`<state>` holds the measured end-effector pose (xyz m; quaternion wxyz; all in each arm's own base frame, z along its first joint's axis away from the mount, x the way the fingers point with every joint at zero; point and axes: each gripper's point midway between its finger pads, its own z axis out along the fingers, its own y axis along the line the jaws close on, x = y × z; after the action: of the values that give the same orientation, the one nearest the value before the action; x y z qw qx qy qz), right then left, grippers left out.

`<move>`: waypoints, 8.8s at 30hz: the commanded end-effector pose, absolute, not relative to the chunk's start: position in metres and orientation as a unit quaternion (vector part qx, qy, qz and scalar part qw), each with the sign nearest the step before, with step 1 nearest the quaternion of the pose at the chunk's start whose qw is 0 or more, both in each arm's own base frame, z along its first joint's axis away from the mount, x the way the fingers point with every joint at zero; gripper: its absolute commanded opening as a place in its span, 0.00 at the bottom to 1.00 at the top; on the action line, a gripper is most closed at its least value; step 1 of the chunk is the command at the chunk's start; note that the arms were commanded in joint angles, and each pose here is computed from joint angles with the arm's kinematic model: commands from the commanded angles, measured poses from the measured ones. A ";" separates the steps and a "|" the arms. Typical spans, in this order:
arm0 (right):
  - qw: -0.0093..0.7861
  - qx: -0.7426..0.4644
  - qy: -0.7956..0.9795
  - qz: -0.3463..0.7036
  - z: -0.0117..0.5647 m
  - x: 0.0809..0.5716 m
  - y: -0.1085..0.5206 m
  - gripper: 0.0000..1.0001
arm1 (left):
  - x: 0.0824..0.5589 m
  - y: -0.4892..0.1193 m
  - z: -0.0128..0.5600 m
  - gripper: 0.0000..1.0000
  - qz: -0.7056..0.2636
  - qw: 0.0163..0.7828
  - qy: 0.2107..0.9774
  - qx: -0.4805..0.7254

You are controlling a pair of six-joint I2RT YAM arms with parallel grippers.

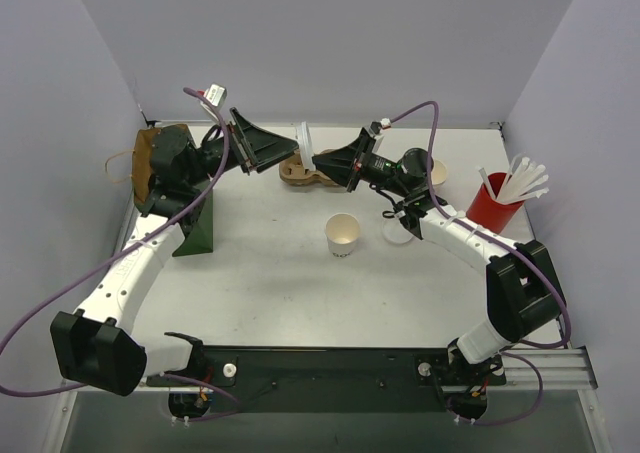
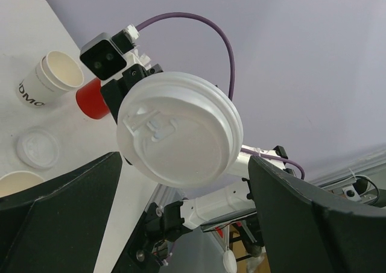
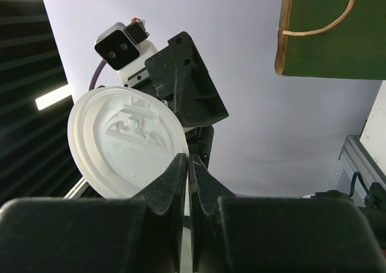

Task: Pack the takeout coffee

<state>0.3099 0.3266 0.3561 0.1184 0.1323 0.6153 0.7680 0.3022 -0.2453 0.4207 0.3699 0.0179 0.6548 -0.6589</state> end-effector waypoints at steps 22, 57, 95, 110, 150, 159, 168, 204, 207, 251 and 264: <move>0.146 0.071 0.575 0.802 0.402 0.296 0.334 0.00 | 0.301 -0.250 0.441 0.97 -0.691 0.375 0.615 0.057; 0.196 0.063 0.645 0.736 0.386 0.298 0.337 0.28 | 0.296 -0.248 0.437 0.85 -0.683 0.376 0.623 0.057; 0.456 0.148 0.849 0.222 0.280 0.270 0.134 0.39 | 0.309 -0.323 0.227 0.83 -0.240 0.303 0.905 0.176; 0.450 0.158 0.856 0.197 0.260 0.267 0.121 0.39 | 0.321 -0.340 0.186 0.82 -0.131 0.290 0.920 0.228; 0.456 0.169 0.854 0.187 0.260 0.261 0.107 0.39 | 0.318 -0.358 0.164 0.83 -0.062 0.252 0.919 0.295; 0.456 0.170 0.854 0.183 0.257 0.260 0.105 0.39 | 0.314 -0.358 0.157 0.83 -0.053 0.237 0.921 0.304; 0.454 0.171 0.856 0.180 0.254 0.260 0.105 0.39 | 0.313 -0.358 0.152 0.83 -0.050 0.230 0.921 0.310; 0.449 0.168 0.859 0.179 0.250 0.260 0.105 0.39 | 0.317 -0.360 0.148 0.93 -0.046 0.234 0.918 0.316; 0.448 0.168 0.859 0.181 0.250 0.259 0.106 0.39 | 0.317 -0.360 0.147 0.93 -0.047 0.234 0.919 0.315; 0.434 0.161 0.867 0.182 0.246 0.264 0.112 0.38 | 0.323 -0.351 0.126 0.97 -0.083 0.235 0.925 0.288; 0.433 0.165 0.868 0.178 0.243 0.264 0.111 0.38 | 0.328 -0.351 0.133 0.97 -0.080 0.252 0.921 0.285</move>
<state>0.2633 0.1129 0.2428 0.4310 0.1650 0.8681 0.1829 0.3300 -0.3553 0.1359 0.2598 0.2890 0.9178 -0.0818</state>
